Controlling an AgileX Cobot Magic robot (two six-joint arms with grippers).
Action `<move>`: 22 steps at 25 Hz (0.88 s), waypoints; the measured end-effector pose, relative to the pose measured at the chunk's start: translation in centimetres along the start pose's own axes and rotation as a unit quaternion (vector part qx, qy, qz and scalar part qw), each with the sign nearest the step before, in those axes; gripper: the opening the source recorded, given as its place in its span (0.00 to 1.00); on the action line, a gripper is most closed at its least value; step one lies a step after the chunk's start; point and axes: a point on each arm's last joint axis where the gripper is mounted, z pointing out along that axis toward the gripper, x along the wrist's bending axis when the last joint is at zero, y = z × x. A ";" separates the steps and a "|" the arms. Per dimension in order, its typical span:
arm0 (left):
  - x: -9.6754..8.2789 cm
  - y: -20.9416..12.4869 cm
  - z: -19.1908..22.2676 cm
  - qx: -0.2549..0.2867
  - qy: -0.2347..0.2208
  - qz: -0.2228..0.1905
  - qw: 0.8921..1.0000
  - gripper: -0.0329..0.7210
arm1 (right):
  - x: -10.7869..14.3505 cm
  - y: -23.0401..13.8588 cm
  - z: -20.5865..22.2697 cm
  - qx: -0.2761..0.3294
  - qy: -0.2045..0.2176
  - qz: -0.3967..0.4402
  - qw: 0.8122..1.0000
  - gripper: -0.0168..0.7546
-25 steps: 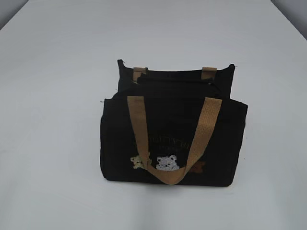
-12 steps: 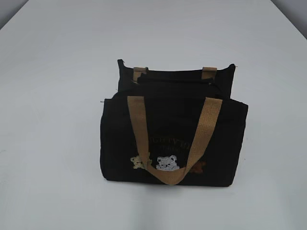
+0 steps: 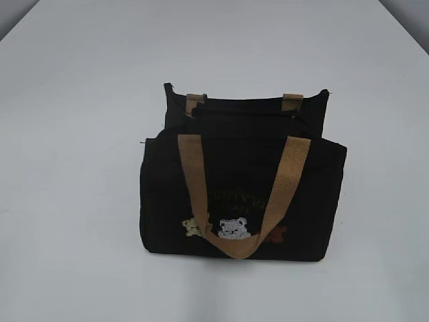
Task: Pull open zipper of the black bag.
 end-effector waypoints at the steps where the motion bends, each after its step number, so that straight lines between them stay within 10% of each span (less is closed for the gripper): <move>1: 0.0 0.0 0.0 0.000 0.000 0.000 1.000 0.64 | 0.0 0.0 0.0 0.000 0.000 0.000 1.000 0.69; 22: 0.0 0.0 0.0 0.000 0.000 0.000 1.000 0.64 | -0.7 -0.2 0.0 0.008 -0.041 0.016 0.999 0.69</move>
